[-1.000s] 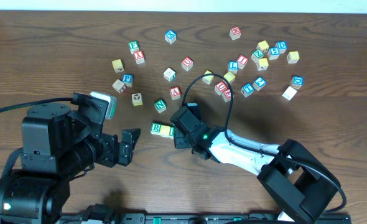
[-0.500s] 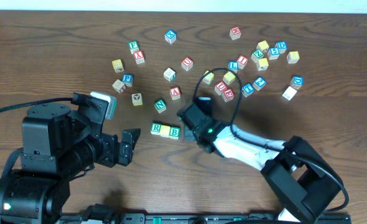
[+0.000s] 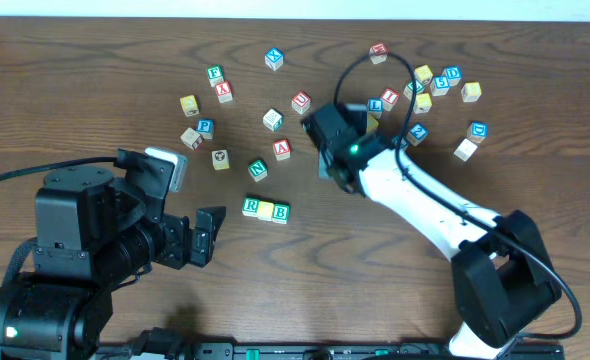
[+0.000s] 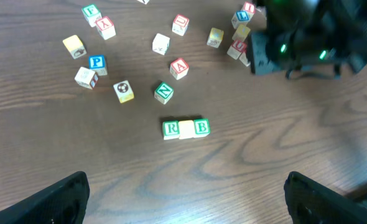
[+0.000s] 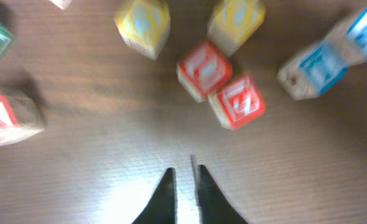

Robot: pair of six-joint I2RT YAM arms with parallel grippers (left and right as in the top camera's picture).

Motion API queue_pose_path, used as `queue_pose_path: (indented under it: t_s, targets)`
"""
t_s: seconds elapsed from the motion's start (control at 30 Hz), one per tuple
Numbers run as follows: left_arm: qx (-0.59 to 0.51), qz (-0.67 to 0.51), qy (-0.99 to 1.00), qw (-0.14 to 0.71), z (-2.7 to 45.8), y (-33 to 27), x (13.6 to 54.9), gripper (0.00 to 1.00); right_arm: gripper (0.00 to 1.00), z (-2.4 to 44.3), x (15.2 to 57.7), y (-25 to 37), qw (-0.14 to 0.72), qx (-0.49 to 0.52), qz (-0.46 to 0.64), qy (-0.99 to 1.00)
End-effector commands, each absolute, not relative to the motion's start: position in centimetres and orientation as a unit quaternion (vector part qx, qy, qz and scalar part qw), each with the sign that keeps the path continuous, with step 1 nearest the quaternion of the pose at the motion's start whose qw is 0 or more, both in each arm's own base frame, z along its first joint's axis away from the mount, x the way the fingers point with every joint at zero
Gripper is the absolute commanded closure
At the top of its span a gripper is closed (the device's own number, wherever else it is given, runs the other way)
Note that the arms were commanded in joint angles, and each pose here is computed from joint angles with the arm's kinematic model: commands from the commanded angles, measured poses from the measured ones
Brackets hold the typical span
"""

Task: Spell out ROBOT
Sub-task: 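Move the right gripper over the block pile at upper right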

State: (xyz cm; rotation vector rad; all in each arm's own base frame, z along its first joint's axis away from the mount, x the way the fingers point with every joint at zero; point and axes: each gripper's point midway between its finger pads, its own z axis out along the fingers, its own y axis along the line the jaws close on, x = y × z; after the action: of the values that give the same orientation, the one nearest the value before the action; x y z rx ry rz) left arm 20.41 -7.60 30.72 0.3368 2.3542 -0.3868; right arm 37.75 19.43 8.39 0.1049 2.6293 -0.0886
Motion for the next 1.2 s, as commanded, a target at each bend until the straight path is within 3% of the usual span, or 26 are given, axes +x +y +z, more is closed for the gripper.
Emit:
queue_pose_path:
  t_s: [0.0,0.33,0.43,0.67,1.0,1.17]
  targets:
    - [0.133,-0.153,0.911,0.360,30.9,-7.7,20.3,0.02,0.86,12.0,40.1,18.7,0.275,0.044,-0.031,0.960]
    - [0.133,-0.153,0.911,0.360,30.9,-7.7,20.3,0.02,0.42,15.3,43.5,14.4,0.249,0.088,0.047,0.963]
    - [0.133,-0.153,0.911,0.360,30.9,-7.7,20.3,0.02,0.40,15.8,44.4,12.9,0.245,0.105,0.072,0.961]
    - [0.133,-0.153,0.911,0.360,30.9,-7.7,20.3,0.02,0.21,15.6,45.1,11.1,0.241,0.146,0.080,0.956]
    - [0.133,-0.153,0.911,0.360,30.9,-7.7,20.3,0.02,0.24,9.2,47.9,13.6,0.216,0.288,0.107,0.927]
    - [0.133,-0.153,0.911,0.360,30.9,-7.7,20.3,0.02,0.27,5.8,48.6,15.0,0.210,0.305,0.100,0.923]
